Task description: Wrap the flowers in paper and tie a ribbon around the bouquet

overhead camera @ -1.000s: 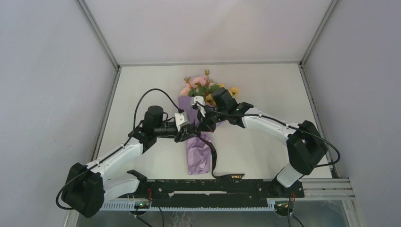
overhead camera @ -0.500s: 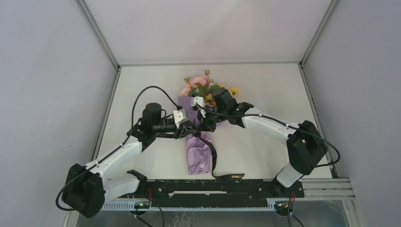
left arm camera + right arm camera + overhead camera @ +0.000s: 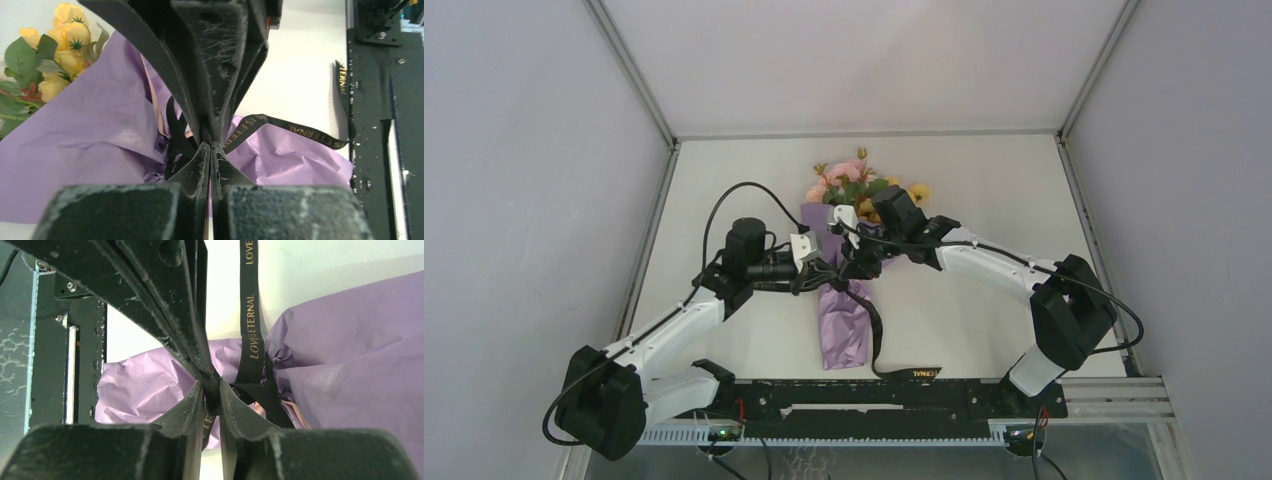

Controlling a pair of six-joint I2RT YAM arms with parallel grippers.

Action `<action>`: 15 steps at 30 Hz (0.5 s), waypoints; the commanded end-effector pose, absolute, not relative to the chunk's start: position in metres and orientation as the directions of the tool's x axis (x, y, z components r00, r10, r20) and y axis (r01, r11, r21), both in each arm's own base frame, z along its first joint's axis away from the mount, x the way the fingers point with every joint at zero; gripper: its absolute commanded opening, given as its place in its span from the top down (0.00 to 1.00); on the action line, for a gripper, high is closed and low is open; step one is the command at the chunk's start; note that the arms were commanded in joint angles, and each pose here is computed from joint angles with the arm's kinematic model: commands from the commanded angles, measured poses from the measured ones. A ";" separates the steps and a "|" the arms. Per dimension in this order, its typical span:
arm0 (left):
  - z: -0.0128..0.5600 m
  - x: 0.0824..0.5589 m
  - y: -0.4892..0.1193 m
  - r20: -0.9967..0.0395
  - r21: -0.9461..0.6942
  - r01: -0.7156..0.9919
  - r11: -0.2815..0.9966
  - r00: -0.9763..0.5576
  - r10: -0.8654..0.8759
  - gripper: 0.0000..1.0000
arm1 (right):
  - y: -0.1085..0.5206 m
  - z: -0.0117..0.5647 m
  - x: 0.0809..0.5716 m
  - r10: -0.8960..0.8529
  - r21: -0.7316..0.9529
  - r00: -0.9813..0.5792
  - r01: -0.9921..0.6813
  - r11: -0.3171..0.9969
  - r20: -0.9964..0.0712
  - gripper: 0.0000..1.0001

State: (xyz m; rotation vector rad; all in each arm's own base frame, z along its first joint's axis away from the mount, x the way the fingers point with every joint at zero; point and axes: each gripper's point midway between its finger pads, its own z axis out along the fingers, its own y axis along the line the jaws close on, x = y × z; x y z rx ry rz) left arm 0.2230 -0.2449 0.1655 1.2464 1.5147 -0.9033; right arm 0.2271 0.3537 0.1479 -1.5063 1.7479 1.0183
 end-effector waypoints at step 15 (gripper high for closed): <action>0.137 0.246 -0.216 -0.841 0.378 0.915 0.139 0.277 0.466 1.00 | 0.307 0.128 0.305 -0.473 0.204 -0.408 -0.882 0.424 -0.781 0.86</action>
